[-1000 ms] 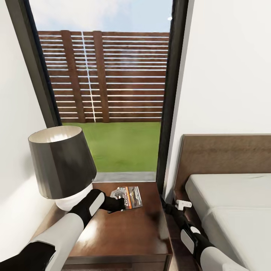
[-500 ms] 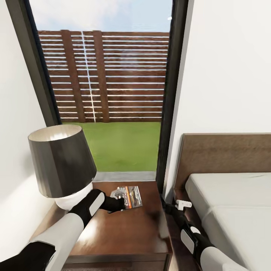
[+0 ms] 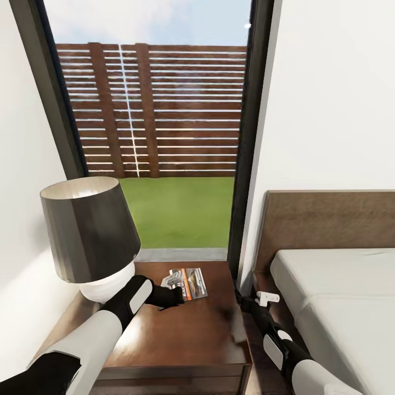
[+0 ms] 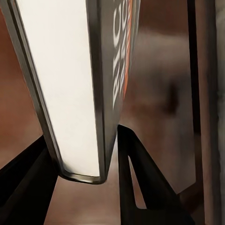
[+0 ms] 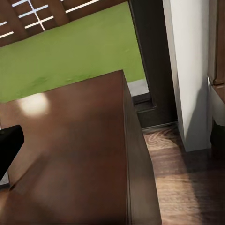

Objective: In the bedroom, move the book from the bed onto either nightstand, and place the two sandals side by side next to the bed.

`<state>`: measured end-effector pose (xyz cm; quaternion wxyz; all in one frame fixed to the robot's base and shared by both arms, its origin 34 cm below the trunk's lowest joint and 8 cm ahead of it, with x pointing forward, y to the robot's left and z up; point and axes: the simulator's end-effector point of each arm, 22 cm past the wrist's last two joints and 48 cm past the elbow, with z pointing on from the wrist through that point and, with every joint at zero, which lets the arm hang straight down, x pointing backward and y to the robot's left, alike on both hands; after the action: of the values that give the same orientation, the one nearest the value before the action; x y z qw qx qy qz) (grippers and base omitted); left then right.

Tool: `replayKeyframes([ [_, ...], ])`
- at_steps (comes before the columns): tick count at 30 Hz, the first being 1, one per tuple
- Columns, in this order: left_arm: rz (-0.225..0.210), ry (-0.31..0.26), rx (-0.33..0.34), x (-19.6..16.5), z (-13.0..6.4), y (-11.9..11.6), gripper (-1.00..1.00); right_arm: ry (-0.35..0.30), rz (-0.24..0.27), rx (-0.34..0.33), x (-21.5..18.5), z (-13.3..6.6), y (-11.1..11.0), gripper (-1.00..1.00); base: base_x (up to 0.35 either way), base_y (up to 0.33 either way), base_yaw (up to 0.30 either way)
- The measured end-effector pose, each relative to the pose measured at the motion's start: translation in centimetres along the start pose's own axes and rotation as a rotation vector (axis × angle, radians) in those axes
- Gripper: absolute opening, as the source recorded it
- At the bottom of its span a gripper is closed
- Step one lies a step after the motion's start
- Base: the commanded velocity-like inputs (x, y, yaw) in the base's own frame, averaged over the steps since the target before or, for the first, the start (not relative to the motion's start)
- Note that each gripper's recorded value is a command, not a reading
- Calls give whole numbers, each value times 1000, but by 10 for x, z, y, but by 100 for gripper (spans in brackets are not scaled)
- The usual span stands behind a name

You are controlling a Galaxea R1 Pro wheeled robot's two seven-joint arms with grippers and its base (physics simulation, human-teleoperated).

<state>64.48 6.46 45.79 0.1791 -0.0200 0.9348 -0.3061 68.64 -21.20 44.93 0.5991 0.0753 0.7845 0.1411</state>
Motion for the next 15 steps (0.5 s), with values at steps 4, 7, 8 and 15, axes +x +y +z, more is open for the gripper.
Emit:
replayKeyframes([
  [4, 0, 0, 0, 0, 0, 0, -100, 0, 0, 0, 0, 0, 0, 100, 0, 0, 0],
  [7, 0, 0, 0, 0, 0, 0, -100, 0, 0, 1, 0, 0, 0, 100, 0, 0, 0],
  [8, 0, 0, 0, 0, 0, 0, -100, 0, 0, 1, 0, 0, 0, 100, 0, 0, 0],
  [15, 1, 0, 0, 0, 0, 0, -100, 0, 0, 1, 0, 0, 0, 100, 0, 0, 0],
])
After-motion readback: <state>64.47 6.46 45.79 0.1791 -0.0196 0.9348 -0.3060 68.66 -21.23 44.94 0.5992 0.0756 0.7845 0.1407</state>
